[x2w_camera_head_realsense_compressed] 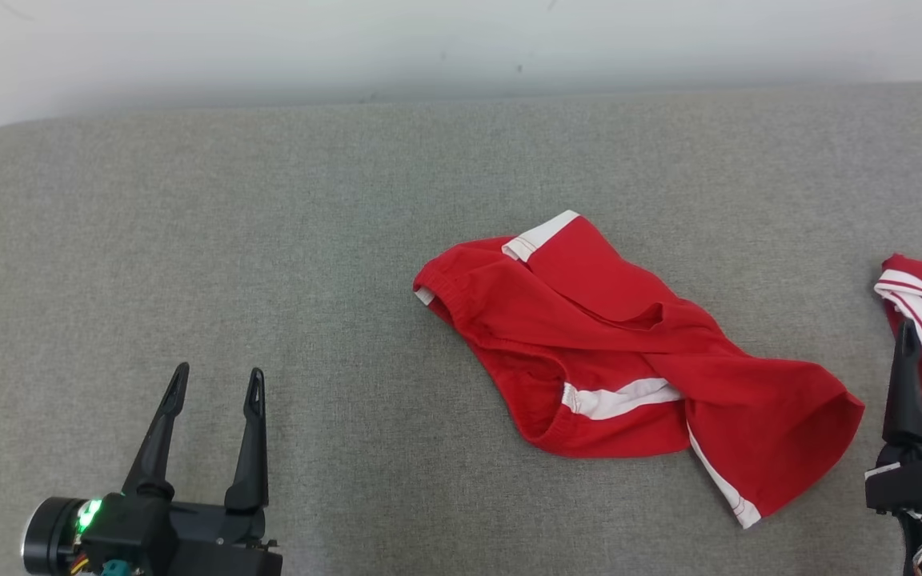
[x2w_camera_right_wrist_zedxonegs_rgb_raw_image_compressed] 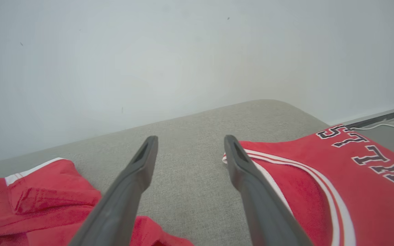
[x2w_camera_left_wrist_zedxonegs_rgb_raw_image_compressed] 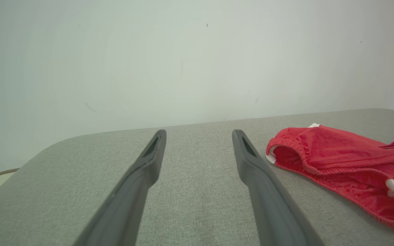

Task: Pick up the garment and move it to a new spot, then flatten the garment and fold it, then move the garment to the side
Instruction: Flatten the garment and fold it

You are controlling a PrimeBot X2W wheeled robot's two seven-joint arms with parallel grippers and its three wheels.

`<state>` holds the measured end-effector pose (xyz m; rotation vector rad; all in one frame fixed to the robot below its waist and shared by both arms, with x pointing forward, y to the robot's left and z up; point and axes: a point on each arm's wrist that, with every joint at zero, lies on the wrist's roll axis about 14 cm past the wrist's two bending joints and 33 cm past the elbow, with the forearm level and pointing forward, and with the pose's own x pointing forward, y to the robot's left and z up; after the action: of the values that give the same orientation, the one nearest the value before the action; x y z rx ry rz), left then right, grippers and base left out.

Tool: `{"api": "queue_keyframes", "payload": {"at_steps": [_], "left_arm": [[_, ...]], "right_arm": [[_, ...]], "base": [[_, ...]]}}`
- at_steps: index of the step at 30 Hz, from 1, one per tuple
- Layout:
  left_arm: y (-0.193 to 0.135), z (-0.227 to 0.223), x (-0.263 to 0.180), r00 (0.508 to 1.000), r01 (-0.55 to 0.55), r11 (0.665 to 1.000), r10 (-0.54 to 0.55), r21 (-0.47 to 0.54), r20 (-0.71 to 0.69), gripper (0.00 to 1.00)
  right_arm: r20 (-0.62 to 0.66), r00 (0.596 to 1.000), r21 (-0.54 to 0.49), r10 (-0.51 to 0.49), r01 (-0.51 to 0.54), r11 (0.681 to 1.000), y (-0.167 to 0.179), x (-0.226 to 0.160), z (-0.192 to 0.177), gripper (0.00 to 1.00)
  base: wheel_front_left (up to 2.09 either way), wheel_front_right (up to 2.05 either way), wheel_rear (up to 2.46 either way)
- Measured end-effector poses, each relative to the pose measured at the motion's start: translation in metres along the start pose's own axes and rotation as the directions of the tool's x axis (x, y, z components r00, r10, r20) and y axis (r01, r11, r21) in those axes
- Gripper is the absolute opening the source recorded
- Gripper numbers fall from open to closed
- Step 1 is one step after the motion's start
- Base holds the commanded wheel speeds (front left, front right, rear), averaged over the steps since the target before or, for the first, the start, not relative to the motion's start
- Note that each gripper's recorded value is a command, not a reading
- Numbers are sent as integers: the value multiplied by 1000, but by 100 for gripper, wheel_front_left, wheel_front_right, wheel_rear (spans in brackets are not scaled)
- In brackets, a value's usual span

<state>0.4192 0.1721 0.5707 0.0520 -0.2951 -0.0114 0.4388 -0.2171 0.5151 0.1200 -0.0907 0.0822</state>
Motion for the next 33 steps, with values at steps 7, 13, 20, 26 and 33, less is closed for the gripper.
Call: {"api": "queue_keyframes", "payload": {"at_steps": [7,13,20,26,33], "left_arm": [[0,10,-8,1000,-6,1000,6,1,18,100],[2,17,-16,999,-14,1000,14,-1,29,100],[7,17,-29,999,-30,1000,30,2,13,100],[13,16,-37,999,-36,999,36,15,2,100],[15,16,-39,999,-35,999,35,16,-8,100]], "right_arm": [[115,984,-89,135,-125,988,49,-12,46,100],[112,971,-112,211,-198,974,81,-32,52,100],[72,974,-88,215,-209,974,94,-54,45,100],[45,978,-85,204,-200,976,95,-68,39,100],[46,975,-85,219,-215,973,103,-77,43,100]], "base": [[0,0,0],[0,0,0],[0,0,0],[0,0,0],[0,0,0]]}}
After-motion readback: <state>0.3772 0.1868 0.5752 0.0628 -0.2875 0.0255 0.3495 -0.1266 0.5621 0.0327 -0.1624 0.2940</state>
